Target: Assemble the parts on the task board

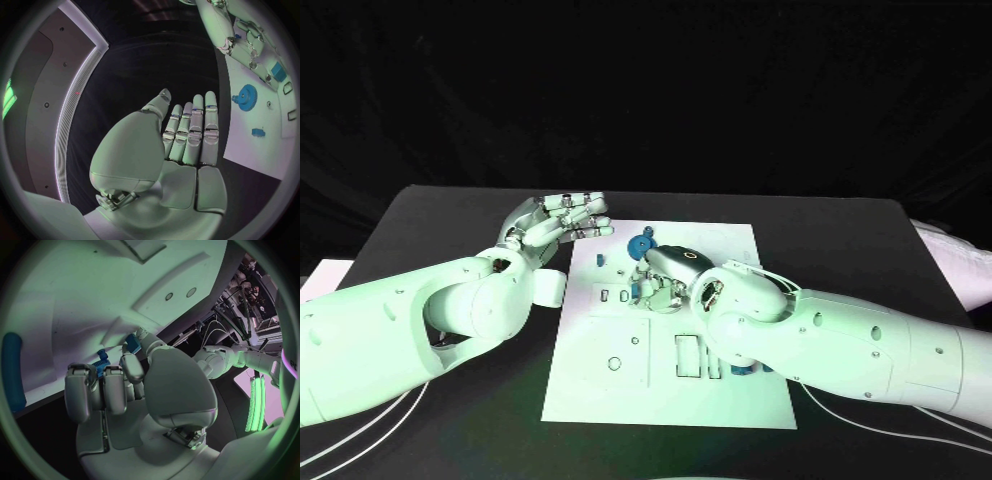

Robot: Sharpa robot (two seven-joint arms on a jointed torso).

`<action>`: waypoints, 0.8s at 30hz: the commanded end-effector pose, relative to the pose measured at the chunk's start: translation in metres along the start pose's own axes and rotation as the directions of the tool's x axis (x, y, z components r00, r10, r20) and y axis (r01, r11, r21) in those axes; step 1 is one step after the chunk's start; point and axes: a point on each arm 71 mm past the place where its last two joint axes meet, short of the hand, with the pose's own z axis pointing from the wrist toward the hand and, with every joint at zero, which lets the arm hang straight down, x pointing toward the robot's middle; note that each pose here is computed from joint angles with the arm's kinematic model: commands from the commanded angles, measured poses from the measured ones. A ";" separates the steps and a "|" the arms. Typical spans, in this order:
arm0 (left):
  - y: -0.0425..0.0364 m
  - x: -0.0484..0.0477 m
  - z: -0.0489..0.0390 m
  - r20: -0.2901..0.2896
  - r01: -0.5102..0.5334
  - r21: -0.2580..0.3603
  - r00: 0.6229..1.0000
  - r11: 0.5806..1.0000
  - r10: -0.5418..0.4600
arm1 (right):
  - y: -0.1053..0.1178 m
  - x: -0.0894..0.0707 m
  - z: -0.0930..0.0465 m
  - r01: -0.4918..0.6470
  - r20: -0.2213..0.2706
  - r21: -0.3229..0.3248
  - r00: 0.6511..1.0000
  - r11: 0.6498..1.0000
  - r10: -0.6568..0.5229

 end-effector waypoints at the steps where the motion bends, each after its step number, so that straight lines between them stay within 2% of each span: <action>1: -0.0010 0.0024 0.0004 -0.021 0.011 0.006 1.000 1.000 -0.011 | 0.001 -0.002 -0.001 -0.009 0.051 -0.006 0.999 1.000 0.009; 5: -0.0007 0.0021 0.0007 -0.021 0.011 0.005 1.000 1.000 -0.011 | 0.004 -0.008 -0.005 -0.046 0.142 -0.044 0.989 0.998 0.052; 14: 0.0018 -0.0007 0.0032 -0.030 -0.030 -0.016 0.999 0.999 0.030 | 0.014 -0.022 -0.016 -0.087 0.229 -0.138 0.966 0.987 0.117; 17: 0.0035 -0.0018 0.0047 -0.030 -0.067 -0.030 0.997 0.997 0.066 | 0.017 -0.029 -0.020 -0.098 0.217 -0.189 0.966 0.977 0.139; 21: 0.0065 -0.0035 0.0065 -0.013 -0.109 -0.060 0.994 0.992 0.108 | 0.018 -0.043 -0.030 -0.139 0.144 -0.262 0.973 0.955 0.181; 24: 0.0119 -0.0057 0.0072 -0.036 -0.168 -0.129 0.986 0.977 0.165 | 0.011 -0.061 -0.039 -0.181 0.115 -0.280 0.968 0.943 0.221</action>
